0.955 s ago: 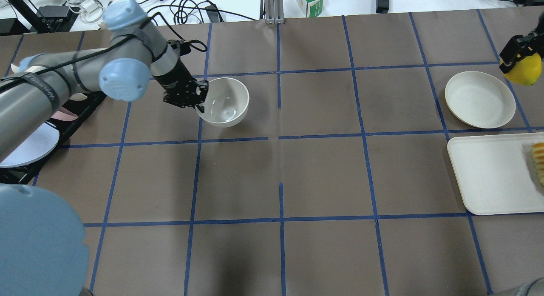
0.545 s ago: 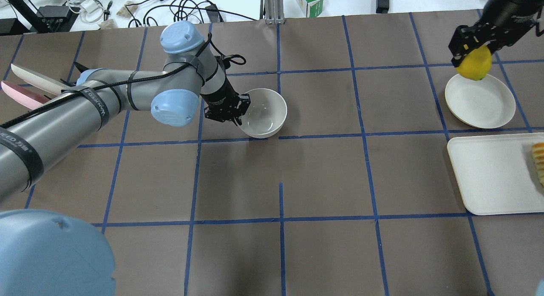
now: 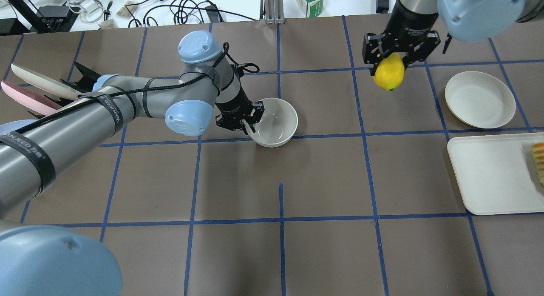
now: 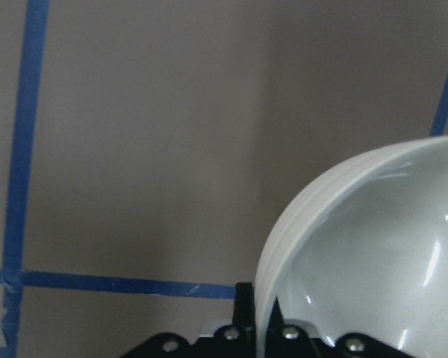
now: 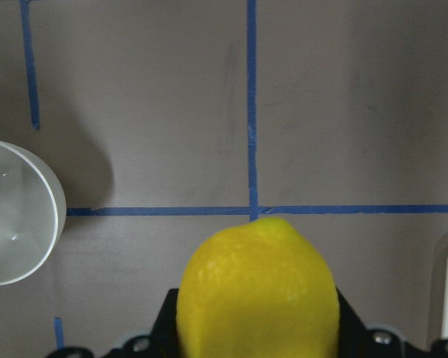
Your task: Place bowl and put lemon in it
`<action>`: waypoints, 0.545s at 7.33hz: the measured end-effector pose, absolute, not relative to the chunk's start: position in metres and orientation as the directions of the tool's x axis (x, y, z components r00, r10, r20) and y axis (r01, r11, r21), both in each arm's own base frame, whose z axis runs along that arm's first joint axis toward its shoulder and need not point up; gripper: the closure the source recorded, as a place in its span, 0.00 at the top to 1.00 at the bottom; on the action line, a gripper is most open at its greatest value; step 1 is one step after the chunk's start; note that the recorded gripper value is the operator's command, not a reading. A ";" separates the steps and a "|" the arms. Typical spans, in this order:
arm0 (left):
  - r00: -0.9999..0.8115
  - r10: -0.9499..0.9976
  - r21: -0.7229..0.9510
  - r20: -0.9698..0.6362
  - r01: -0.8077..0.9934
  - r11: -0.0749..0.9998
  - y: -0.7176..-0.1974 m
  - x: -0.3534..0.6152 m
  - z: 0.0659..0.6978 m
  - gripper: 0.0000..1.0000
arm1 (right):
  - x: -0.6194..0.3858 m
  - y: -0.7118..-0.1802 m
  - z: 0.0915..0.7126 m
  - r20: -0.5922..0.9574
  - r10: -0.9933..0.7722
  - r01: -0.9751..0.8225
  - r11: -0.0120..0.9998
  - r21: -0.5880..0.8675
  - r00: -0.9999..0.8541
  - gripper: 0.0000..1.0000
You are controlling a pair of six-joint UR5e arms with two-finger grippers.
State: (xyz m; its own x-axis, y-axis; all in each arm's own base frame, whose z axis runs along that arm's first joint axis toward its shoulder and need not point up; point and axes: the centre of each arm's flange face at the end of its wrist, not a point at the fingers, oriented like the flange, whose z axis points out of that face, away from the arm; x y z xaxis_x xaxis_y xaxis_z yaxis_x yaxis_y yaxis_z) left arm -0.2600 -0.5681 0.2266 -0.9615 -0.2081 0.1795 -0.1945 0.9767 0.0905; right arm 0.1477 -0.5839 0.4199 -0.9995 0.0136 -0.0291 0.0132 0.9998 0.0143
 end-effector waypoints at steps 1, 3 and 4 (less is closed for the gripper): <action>-0.967 -0.183 0.046 0.175 -0.178 0.983 -0.574 -0.249 0.248 1.00 | 0.179 -0.589 0.407 -0.031 0.031 0.031 1.000 -0.001 -0.999 0.00; -0.985 -0.110 -0.010 0.132 -0.112 0.994 -0.584 -0.203 0.304 1.00 | 0.245 -0.596 0.371 -0.041 0.076 0.078 0.996 -0.033 -0.996 0.00; -0.994 -0.061 -0.014 0.089 -0.062 0.998 -0.581 -0.182 0.337 1.00 | 0.280 -0.597 0.350 -0.052 0.093 0.095 0.994 -0.050 -0.994 0.00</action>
State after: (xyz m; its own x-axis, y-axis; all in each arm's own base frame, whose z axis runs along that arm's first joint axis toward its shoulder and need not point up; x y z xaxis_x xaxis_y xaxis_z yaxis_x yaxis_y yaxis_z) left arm -0.1819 -0.5814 0.3366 -0.9942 -0.0609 0.0890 -0.0623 0.9980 -0.0135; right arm 0.2796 -0.5970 0.3498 -0.9943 0.0929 -0.0516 0.0955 0.9942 -0.0502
